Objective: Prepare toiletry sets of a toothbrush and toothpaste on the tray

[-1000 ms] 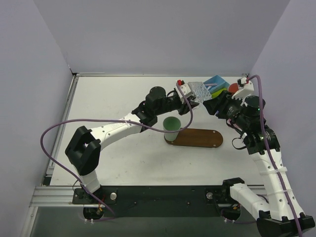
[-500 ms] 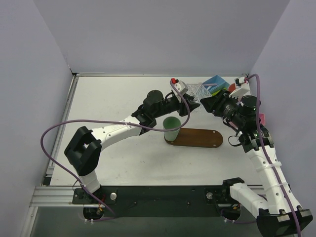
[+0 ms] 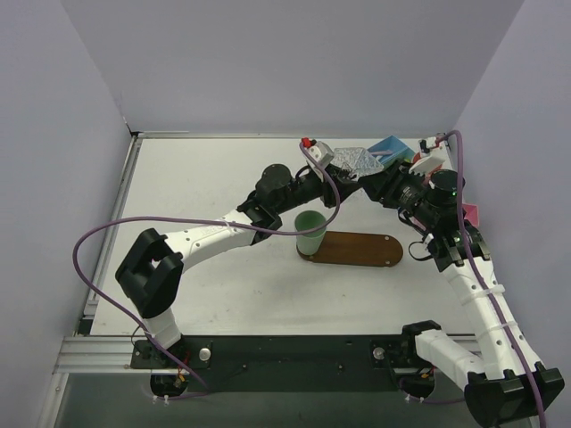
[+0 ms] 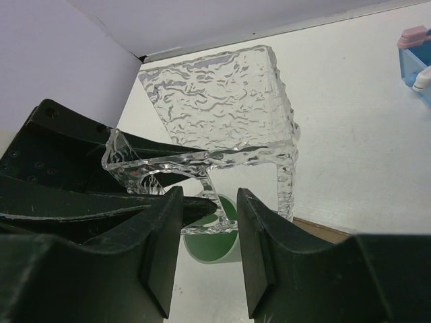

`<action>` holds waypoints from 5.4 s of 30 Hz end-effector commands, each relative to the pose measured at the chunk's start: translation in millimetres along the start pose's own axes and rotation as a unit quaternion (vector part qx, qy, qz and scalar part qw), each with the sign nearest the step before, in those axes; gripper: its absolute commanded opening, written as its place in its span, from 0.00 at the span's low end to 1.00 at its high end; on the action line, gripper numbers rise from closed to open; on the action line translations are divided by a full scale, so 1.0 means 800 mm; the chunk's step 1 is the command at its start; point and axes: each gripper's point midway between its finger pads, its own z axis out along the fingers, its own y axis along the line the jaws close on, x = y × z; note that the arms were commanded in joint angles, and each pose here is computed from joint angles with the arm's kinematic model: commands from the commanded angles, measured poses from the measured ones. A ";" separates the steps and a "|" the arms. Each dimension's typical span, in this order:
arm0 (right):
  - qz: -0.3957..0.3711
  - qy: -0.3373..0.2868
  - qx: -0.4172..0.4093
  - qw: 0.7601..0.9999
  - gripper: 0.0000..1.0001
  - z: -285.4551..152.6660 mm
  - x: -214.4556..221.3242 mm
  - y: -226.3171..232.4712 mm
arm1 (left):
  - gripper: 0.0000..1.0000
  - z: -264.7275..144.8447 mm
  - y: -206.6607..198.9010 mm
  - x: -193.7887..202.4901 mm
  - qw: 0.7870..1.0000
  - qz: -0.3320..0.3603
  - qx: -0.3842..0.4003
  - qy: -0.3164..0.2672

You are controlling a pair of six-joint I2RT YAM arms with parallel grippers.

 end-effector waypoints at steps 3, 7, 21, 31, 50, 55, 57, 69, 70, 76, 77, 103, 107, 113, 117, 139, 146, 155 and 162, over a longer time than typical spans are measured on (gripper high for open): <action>-0.014 -0.019 -0.010 1.000 0.33 0.006 -0.011 0.004 | 0.00 -0.008 -0.028 -0.074 0.996 0.004 0.033 -0.087; -0.019 -0.022 -0.008 1.000 0.33 0.010 -0.013 0.002 | 0.00 -0.009 -0.030 -0.073 0.995 -0.005 0.036 -0.088; -0.024 -0.033 -0.022 0.999 0.29 0.019 -0.017 0.011 | 0.00 -0.004 -0.041 -0.065 0.994 -0.027 0.052 -0.088; -0.037 -0.038 -0.029 0.998 0.13 0.024 -0.018 0.018 | 0.00 0.005 -0.052 -0.056 0.992 -0.055 0.070 -0.090; -0.124 -0.045 0.032 0.991 0.00 0.006 -0.022 -0.016 | 0.54 0.011 -0.048 -0.051 0.992 -0.057 0.081 -0.075; -0.131 -0.031 0.051 0.990 0.00 0.002 -0.017 -0.030 | 0.64 0.012 -0.050 -0.053 0.992 -0.044 0.091 -0.075; -0.134 -0.026 0.053 0.989 0.00 0.001 -0.015 -0.034 | 0.65 0.012 -0.048 -0.052 0.992 -0.040 0.092 -0.073; -0.188 0.014 0.097 0.977 0.00 -0.018 -0.008 -0.062 | 0.79 0.008 -0.029 -0.073 0.992 -0.020 0.097 -0.072; -0.191 0.018 0.097 0.977 0.00 -0.018 -0.006 -0.063 | 0.80 0.007 -0.027 -0.073 0.993 -0.019 0.098 -0.067; -0.203 0.044 0.101 0.973 0.00 -0.014 0.004 -0.071 | 0.80 0.011 -0.031 -0.059 0.991 0.009 0.131 -0.026; -0.205 0.049 0.103 0.972 0.00 -0.013 0.007 -0.074 | 0.80 0.011 -0.032 -0.050 0.989 0.013 0.145 -0.013; -0.244 0.152 0.082 0.954 0.00 -0.013 0.060 -0.076 | 0.71 0.021 -0.017 0.045 0.974 -0.007 0.184 0.135; -0.253 0.158 0.080 0.951 0.00 -0.013 0.064 -0.074 | 0.66 0.025 -0.019 0.057 0.970 -0.023 0.185 0.154; -0.263 0.162 0.086 0.947 0.00 -0.013 0.066 -0.076 | 0.56 0.027 -0.021 0.070 0.967 -0.035 0.181 0.178; -0.272 0.161 0.094 0.944 0.00 -0.013 0.065 -0.078 | 0.51 0.027 -0.020 0.075 0.964 -0.047 0.178 0.192; -0.313 0.168 0.119 0.927 0.00 -0.008 0.069 -0.084 | 0.24 0.023 -0.037 0.102 0.942 -0.101 0.207 0.245; -0.318 0.156 0.126 0.927 0.00 -0.008 0.065 -0.085 | 0.04 0.023 -0.043 0.102 0.938 -0.124 0.214 0.245; -0.306 0.123 0.151 0.932 0.00 -0.012 0.054 -0.089 | 0.00 0.026 -0.045 0.097 0.936 -0.154 0.212 0.237; -0.285 0.091 0.184 0.936 0.25 -0.020 0.046 -0.100 | 0.00 0.034 -0.025 0.088 0.950 -0.179 0.158 0.200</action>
